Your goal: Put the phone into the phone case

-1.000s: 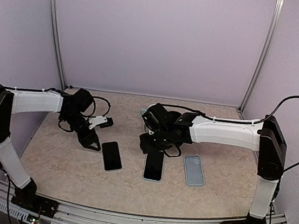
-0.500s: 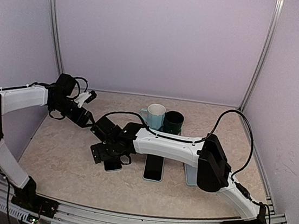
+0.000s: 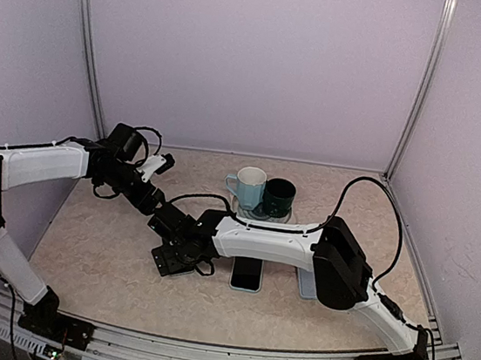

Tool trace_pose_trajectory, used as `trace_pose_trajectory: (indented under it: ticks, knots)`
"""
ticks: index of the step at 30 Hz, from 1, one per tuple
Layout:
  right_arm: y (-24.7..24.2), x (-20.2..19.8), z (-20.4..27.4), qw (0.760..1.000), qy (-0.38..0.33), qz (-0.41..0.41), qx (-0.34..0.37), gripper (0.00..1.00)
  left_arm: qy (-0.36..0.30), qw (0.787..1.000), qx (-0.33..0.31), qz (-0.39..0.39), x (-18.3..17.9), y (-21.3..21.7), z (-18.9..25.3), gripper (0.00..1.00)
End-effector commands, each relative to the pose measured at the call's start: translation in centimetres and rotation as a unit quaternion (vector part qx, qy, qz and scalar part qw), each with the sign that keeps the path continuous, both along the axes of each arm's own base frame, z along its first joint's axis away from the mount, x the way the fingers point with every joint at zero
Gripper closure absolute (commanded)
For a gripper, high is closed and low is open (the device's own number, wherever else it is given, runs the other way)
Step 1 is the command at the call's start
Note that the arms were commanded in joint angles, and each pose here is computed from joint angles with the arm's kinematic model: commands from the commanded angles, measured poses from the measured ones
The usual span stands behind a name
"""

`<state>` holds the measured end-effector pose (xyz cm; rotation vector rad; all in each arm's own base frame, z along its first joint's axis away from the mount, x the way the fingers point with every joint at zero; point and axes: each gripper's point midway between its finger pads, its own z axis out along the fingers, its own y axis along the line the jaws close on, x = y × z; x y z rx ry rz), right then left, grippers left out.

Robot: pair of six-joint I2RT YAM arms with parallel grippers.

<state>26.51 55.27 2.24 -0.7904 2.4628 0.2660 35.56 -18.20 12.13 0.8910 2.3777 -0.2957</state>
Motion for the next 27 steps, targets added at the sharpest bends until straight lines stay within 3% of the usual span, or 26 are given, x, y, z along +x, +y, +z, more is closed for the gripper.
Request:
trace_pose_trajectory:
  ticks: [1, 6, 13, 21, 27]
  knots:
    - [-2.7, -2.0, -3.2, 0.996, 0.087, 0.009, -0.022, 0.01, 0.005, 1.000, 0.007, -0.008, -0.3, -0.3, -0.7, 0.20]
    - [-4.1, -2.4, -2.5, 0.994, 0.094, 0.014, -0.054, 0.02, 0.004, 1.000, 0.012, -0.011, -0.3, -0.5, -0.9, 0.20]
    - [-5.8, -3.1, -2.8, 0.991, 0.097, 0.024, -0.091, 0.34, 0.011, 1.000, 0.018, -0.011, -0.5, -0.4, -1.5, 0.20]
    - [-7.2, -6.4, -1.4, 0.987, 0.109, 0.050, -0.111, 0.35, 0.011, 1.000, 0.022, -0.013, -0.5, -0.5, -1.7, 0.20]
    - [-8.9, -9.2, -0.2, 0.984, 0.131, 0.044, -0.116, 0.28, 0.017, 0.999, 0.023, -0.024, -1.0, -0.5, -2.1, 0.21]
